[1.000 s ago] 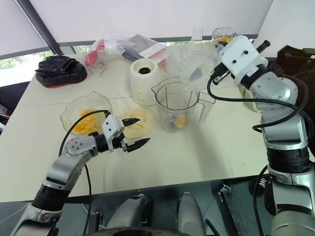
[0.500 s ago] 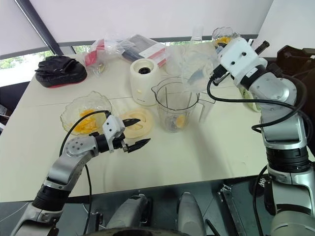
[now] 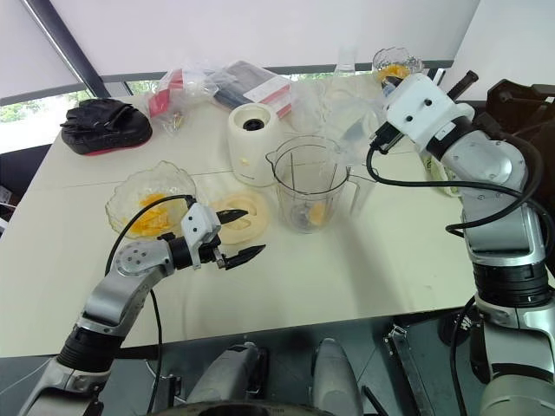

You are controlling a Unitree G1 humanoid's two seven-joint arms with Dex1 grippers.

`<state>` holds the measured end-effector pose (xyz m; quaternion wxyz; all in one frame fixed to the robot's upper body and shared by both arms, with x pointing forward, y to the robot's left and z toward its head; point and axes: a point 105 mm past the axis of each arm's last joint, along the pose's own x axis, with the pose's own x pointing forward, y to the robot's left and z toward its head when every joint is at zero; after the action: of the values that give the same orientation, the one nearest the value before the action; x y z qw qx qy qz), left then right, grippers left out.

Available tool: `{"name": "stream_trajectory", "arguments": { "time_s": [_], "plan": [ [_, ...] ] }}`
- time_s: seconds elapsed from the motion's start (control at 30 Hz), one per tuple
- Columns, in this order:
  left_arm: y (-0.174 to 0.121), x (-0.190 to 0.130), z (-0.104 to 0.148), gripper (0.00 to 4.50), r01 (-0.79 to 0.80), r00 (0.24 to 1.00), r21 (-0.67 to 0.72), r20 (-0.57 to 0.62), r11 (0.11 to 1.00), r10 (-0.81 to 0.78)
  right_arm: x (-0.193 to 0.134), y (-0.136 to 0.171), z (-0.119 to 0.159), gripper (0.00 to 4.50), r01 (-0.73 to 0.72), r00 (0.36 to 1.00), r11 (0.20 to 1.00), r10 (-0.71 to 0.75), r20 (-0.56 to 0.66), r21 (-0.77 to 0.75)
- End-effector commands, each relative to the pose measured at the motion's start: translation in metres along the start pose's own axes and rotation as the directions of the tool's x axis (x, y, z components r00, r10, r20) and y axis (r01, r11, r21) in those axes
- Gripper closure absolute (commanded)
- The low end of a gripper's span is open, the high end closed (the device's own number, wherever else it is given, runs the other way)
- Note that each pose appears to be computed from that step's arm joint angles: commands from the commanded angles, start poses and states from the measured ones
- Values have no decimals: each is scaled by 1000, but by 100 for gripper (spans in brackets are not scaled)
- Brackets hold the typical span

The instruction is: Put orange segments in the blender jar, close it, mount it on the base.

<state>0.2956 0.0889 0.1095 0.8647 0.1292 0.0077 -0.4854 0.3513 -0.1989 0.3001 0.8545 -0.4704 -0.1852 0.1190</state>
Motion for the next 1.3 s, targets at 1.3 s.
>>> {"name": "stream_trajectory", "arguments": {
  "time_s": [1.3],
  "plan": [
    [-9, -14, 7, 0, -3, 1000, 25, -7, 1000, 3, -116, 50, -210, 448, 870, 462, 17, -375, -804, 493]
  ]
}}
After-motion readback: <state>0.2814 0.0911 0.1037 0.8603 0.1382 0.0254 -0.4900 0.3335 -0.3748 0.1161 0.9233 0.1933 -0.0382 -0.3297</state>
